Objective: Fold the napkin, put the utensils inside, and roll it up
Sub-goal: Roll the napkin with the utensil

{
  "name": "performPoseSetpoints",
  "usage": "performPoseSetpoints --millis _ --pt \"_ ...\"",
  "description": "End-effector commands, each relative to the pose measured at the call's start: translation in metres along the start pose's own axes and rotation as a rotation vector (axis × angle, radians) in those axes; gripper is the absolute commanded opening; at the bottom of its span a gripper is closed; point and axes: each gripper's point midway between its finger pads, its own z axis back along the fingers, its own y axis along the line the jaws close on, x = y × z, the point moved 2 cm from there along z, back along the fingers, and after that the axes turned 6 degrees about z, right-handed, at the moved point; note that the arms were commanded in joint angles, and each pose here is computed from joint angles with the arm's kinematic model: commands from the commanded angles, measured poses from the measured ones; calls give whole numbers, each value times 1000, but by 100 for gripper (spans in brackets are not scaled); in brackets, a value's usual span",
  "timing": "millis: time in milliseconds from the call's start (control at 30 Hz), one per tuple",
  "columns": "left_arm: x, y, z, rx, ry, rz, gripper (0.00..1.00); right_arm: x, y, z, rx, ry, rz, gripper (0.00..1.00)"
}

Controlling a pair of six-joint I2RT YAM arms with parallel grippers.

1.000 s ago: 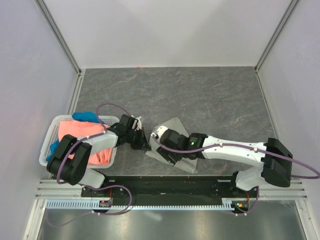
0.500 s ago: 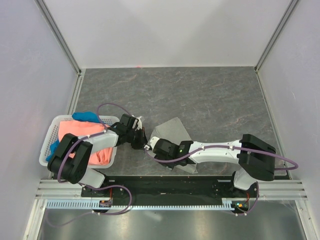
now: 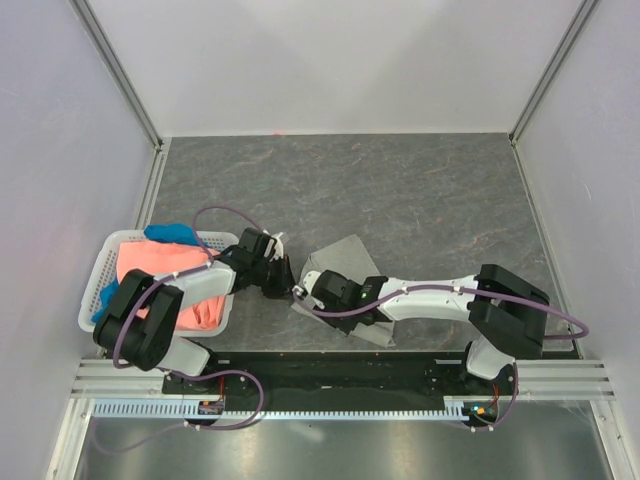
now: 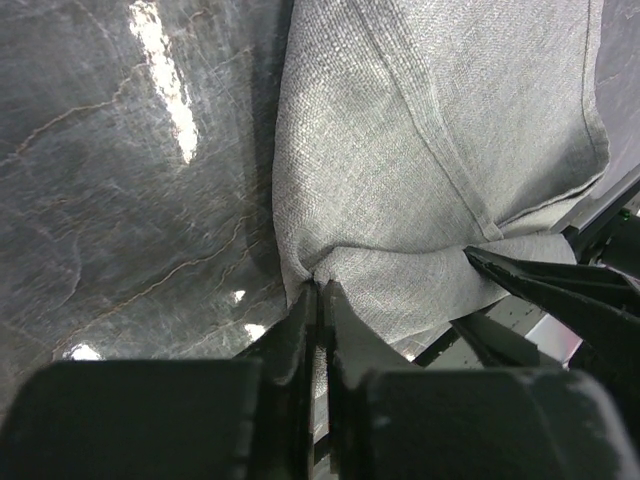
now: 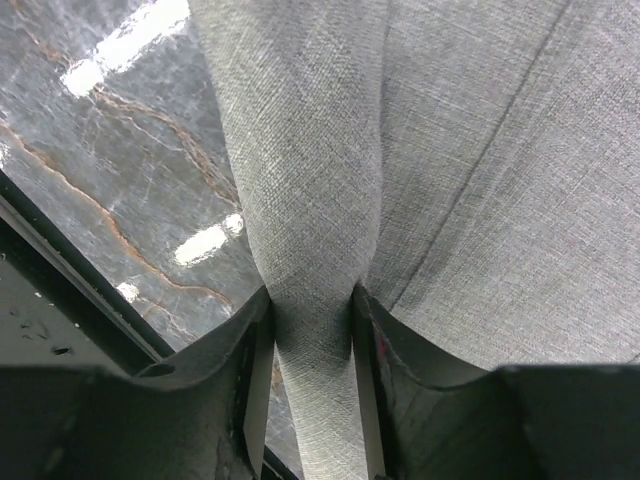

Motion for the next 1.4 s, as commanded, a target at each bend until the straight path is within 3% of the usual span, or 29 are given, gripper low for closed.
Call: performPoseSetpoints --millis 0,33,67,233,633,800,1367 --pt "5 -3 10 -10 -67 -66 23 -23 17 -9 174 71 -41 39" --pt "6 -4 12 -12 -80 -72 30 -23 18 -7 200 73 -54 34" --pt "10 -10 18 -26 -112 -86 42 -24 20 -5 225 69 -61 32" --pt "16 -18 32 -45 -197 -109 61 -27 27 3 365 75 -124 26" --pt "1 -20 38 -118 -210 -109 63 -11 15 16 673 28 -307 25" --pt "-4 -19 34 -141 -204 -103 64 -9 18 16 879 34 -396 25" --pt "-3 -9 2 -161 -122 -108 64 -4 -4 -12 1005 54 -475 25"
